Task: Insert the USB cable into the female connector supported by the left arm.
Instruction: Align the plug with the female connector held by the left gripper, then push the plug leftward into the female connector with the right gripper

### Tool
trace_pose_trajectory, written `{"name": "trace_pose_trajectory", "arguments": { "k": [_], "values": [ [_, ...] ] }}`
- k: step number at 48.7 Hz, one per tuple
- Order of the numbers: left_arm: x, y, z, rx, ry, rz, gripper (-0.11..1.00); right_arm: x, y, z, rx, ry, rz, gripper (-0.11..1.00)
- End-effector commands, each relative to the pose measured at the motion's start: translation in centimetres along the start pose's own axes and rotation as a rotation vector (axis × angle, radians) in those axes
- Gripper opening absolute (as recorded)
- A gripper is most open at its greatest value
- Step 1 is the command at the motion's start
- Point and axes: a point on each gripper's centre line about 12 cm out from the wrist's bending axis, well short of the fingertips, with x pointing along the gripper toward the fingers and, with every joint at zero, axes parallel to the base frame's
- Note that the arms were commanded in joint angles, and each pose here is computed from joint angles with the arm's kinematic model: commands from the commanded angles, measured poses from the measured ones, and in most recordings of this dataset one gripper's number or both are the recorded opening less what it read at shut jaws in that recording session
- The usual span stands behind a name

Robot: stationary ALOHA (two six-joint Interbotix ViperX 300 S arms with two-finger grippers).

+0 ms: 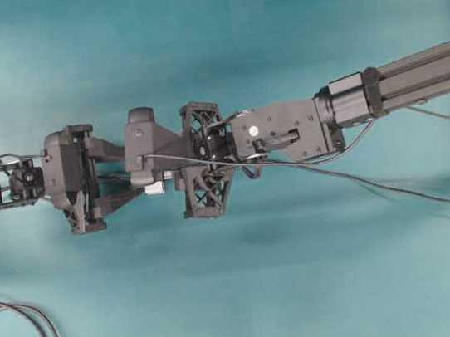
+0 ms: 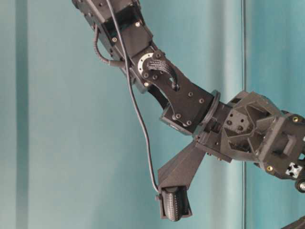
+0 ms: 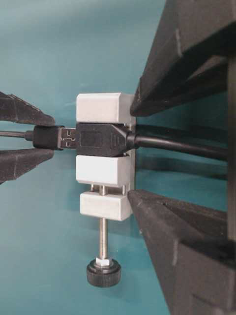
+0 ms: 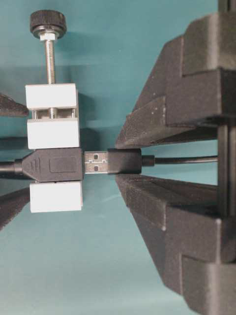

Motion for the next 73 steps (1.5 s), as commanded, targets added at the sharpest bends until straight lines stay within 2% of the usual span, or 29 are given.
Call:
{"name": "trace_pose_trajectory", "arguments": {
  "k": [1, 28, 48, 59, 73],
  "values": [
    [0.1, 0.2, 0.4, -0.003, -0.018, 0.007, 0.73, -1.1, 0.2, 1.8, 0.001, -0.055, 0.006, 0.22],
    [0.3, 0.2, 0.7, -0.003, -0.03, 0.009, 0.73, -1.2, 0.6, 2.4, -0.003, -0.09, 0.015, 0.22],
    [1.1, 0.3, 1.7, -0.002, -0.057, 0.011, 0.73, -0.7, 0.9, 2.5, -0.01, -0.094, 0.02, 0.22],
    [1.4, 0.2, 1.5, 0.001, -0.021, 0.004, 0.73, -0.9, 1.0, 3.1, -0.014, -0.108, 0.021, 0.22],
    [1.4, -0.1, 1.4, 0.006, -0.011, -0.005, 0.73, -1.3, 0.9, 3.9, -0.05, -0.121, 0.006, 0.22]
  ]
}}
